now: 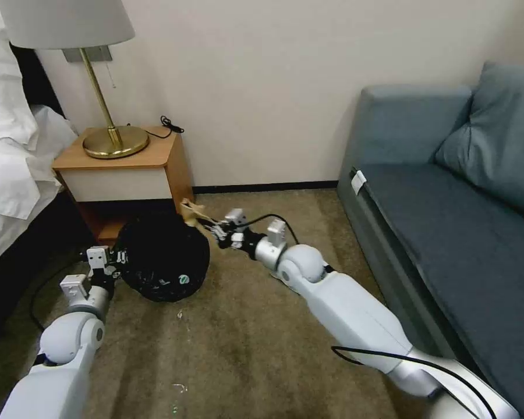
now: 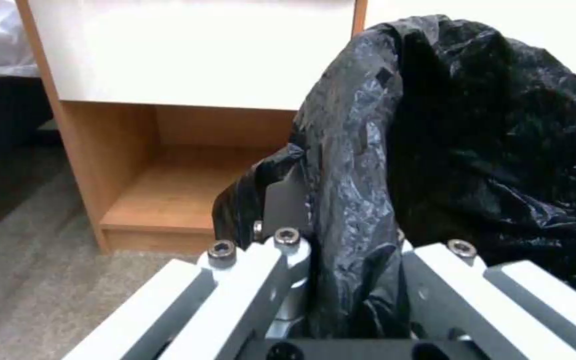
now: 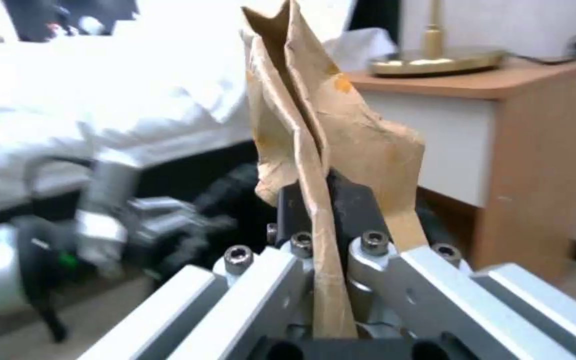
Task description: Pick up the trash bin, then pick up the garbage on the floor and place it into the trash bin.
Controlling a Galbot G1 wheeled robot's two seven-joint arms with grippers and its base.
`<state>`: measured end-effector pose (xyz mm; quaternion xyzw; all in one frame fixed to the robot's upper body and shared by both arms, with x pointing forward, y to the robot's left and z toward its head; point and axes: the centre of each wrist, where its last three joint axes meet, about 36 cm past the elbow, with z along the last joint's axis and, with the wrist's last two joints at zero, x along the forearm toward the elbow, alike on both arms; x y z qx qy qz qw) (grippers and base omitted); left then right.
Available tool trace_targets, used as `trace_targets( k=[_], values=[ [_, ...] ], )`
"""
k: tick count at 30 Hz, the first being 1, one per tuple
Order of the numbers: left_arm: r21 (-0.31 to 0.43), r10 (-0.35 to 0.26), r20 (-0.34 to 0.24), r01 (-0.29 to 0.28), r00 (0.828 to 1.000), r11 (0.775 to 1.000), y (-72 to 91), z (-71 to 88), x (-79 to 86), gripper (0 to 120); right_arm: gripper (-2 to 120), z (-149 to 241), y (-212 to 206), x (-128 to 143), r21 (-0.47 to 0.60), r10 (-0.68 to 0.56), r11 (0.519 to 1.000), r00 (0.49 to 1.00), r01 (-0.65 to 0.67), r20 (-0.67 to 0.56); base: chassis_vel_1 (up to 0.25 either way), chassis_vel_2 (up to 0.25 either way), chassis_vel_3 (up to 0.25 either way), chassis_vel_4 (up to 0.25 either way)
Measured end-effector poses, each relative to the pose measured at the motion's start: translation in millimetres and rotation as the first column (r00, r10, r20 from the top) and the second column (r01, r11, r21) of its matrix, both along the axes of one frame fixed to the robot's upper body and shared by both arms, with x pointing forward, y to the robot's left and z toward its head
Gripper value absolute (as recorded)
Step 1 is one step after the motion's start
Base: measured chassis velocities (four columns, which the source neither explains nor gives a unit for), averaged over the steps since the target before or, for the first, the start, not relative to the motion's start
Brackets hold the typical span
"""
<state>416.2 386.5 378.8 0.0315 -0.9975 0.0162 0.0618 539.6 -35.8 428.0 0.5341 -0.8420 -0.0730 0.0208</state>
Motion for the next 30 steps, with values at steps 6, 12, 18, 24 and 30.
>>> trace_targets(
  k=[6,12,18,24,30],
  values=[
    [-0.012,0.002,0.007,-0.002,1.000,1.000,-3.3,-1.1,-2.1,4,0,-9,48,-3,0.035,0.047,0.998,0.999,-0.046,-0.015,0.000,0.000,0.000,0.000],
    [-0.009,-0.001,0.024,0.001,1.000,1.000,-4.9,6.1,-7.0,4,0,-30,90,7,0.044,0.039,0.998,0.999,-0.038,-0.012,0.000,0.000,0.000,0.000],
    [-0.005,0.001,0.029,-0.001,1.000,1.000,-3.3,10.3,-10.7,4,0,-44,92,12,0.014,0.013,1.000,1.000,-0.013,-0.015,0.000,0.000,0.000,0.000],
    [-0.006,0.004,0.031,-0.003,0.999,1.000,-3.3,11.7,-10.4,4,17,-51,86,15,-0.004,-0.010,1.000,1.000,0.010,-0.018,0.000,0.000,0.000,0.000],
    [-0.008,0.004,0.029,-0.004,1.000,1.000,-4.0,10.4,-9.3,4,39,-53,80,13,-0.013,-0.011,1.000,1.000,0.011,-0.025,0.000,0.000,0.000,0.000]
  ],
)
